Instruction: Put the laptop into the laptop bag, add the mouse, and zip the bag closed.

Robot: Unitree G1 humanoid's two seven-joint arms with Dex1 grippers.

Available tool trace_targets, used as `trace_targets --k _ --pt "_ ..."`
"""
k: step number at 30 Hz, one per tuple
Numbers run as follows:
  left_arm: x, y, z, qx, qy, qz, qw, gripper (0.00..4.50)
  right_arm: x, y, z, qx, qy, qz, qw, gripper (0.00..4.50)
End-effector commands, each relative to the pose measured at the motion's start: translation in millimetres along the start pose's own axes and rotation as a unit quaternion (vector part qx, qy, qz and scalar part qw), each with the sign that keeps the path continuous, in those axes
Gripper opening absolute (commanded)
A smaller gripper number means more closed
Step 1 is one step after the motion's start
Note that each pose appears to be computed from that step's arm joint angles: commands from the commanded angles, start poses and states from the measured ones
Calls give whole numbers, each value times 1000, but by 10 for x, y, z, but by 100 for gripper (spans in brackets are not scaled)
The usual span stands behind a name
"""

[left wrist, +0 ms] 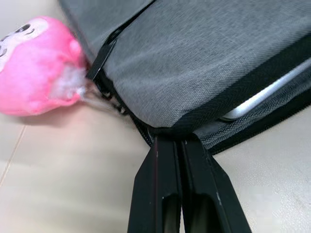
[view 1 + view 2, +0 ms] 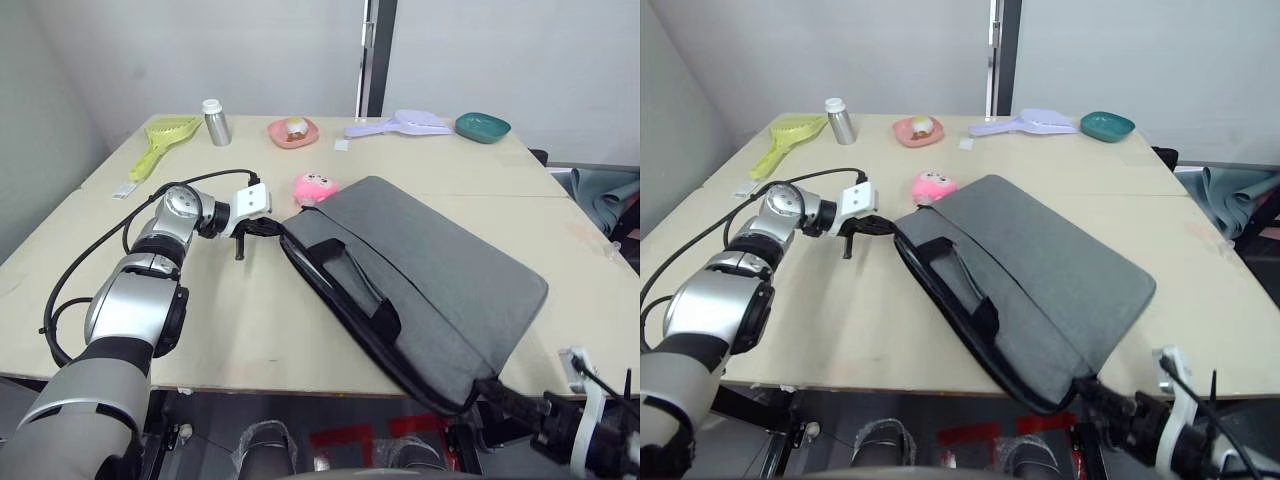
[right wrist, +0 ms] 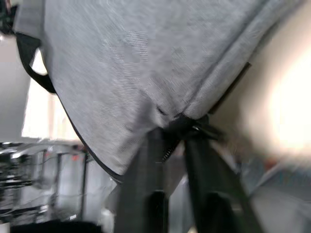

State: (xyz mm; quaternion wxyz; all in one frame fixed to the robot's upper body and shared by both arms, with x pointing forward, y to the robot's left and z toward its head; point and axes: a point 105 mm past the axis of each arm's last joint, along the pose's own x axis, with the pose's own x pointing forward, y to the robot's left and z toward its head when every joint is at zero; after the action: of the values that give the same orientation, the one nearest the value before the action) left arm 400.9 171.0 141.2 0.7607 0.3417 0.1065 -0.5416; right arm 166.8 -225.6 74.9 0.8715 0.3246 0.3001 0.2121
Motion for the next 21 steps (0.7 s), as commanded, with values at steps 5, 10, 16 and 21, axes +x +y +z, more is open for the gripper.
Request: trace_targets --k 5,10,16,21 --pt "-263 67 -20 -3 -18 29 999 0 -110 -49 575 -80 -23 -14 996 2" --pt "-439 -134 -173 -31 -1 -36 999 0 76 -53 844 -138 7 -12 990 2" --pt "-702 -324 -182 -40 6 -60 997 0 323 -61 1056 -205 57 10 977 2" --pt "-837 -553 -93 -58 6 -55 997 0 509 -142 1178 -249 93 22 964 2"
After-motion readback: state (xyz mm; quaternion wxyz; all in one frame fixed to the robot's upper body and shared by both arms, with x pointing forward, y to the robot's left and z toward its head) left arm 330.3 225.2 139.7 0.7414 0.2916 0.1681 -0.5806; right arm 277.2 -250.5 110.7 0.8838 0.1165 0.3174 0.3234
